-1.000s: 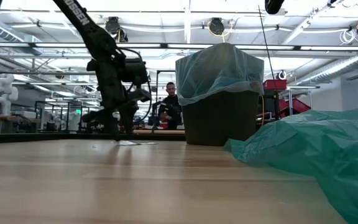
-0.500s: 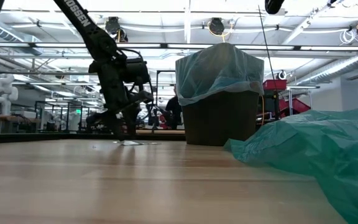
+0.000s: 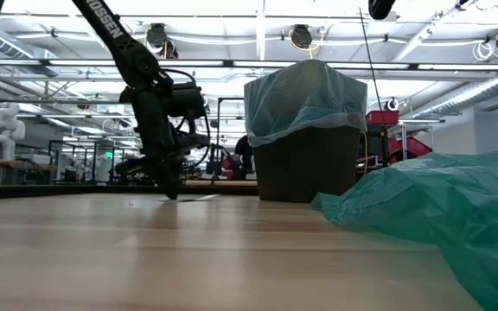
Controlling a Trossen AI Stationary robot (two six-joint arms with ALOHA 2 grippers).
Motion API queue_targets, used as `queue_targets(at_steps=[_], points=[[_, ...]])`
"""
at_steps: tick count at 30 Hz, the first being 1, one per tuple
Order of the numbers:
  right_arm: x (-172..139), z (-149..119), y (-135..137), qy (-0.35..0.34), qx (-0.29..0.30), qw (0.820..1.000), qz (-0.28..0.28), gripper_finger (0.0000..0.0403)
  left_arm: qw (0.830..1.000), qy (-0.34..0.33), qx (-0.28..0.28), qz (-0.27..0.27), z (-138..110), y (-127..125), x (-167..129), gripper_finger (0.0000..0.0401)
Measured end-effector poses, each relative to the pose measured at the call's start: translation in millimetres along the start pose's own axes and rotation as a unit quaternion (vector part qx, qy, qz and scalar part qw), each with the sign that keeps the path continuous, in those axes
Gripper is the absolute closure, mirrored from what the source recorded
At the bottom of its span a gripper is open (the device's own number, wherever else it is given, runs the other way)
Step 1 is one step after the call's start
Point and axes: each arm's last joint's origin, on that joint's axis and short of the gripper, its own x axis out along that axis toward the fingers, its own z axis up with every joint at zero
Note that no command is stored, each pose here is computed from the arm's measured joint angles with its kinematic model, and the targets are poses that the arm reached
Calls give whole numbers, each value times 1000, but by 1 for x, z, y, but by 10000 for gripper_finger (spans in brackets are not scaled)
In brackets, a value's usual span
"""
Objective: Place trash/remove bag and relplace
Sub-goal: Put the brown napkin into the black trash bin
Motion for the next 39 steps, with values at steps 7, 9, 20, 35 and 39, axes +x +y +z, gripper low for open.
queue_targets(at_steps=[7,9,20,35,39], points=[[0,0,0,0,-1,1000,0,318,1000,14,1,-23,-2,-4,-13,395],[0,0,0,0,-1,1000,0,318,999,26,4,-37,-2,-5,-17,395],[0,0,0,0,-1,1000,1,319,998,49,-2,-28,-5,0,-19,327],[0,0,0,0,-4,1000,1,319,996,65,-17,-53,1,0,-3,234],[0,0,0,0,-4,1000,1,319,996,64,-17,-56,2,0,-1,234]])
